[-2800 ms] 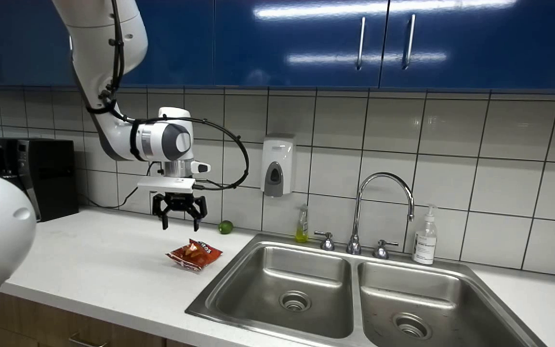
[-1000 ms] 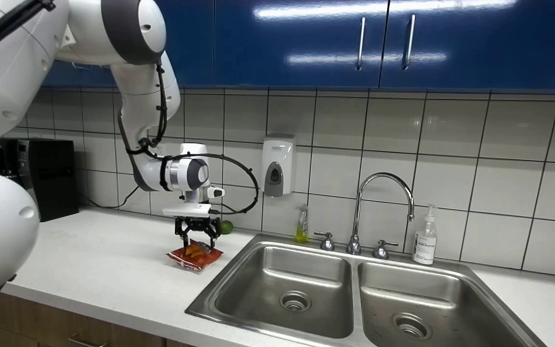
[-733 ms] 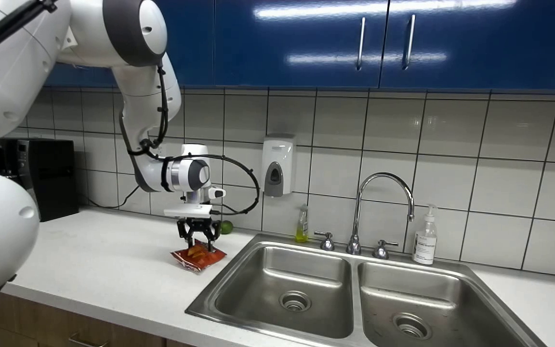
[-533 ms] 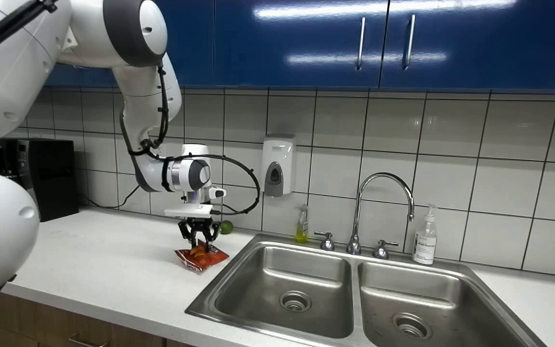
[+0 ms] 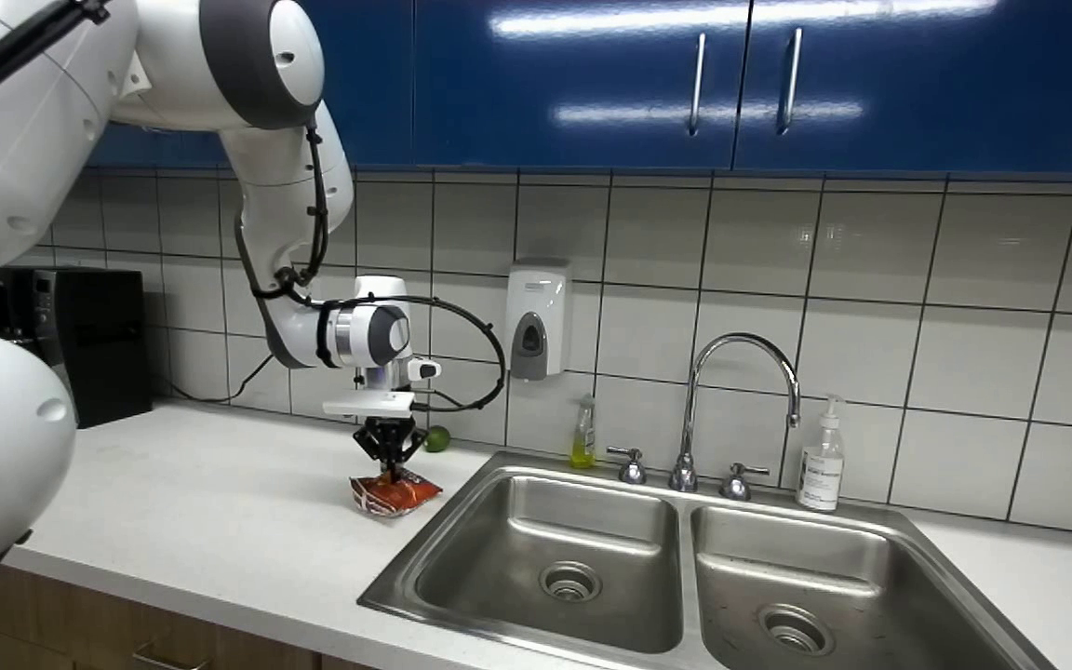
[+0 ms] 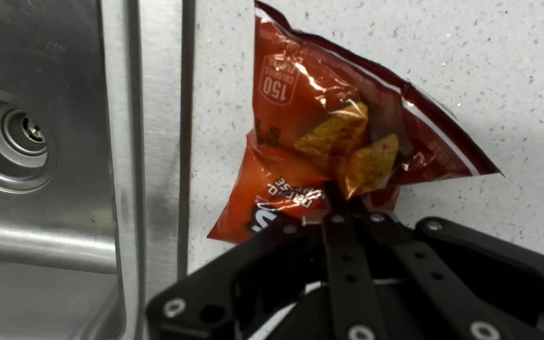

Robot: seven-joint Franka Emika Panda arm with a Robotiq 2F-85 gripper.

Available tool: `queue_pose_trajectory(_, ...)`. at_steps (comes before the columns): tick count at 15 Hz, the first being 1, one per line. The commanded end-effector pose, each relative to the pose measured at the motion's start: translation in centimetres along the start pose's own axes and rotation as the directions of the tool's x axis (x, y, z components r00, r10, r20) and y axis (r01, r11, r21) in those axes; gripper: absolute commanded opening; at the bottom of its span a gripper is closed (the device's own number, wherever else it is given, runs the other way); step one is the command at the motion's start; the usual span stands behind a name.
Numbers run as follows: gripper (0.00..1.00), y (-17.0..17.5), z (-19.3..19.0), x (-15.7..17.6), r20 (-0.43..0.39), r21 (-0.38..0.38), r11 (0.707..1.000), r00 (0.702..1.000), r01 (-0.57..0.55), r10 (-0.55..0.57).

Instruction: Put the orange packet in the sink

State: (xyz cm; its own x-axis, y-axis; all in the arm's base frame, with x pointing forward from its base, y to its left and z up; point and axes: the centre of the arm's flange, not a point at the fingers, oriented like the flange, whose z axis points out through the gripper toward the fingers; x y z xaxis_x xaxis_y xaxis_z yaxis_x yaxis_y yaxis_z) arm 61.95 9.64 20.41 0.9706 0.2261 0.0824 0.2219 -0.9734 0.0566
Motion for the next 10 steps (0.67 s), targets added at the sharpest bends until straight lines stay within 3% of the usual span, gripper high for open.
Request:
queue_pose_trajectory(1,0.00,-0.1,-0.5,0.6,-0.003,-0.020,1.000,1.000,-0.014,0.014)
queue_pose_trajectory(10,0.00,0.6,-5.6,0.8,-0.072,-0.018,0.999,0.997,-0.029,0.028)
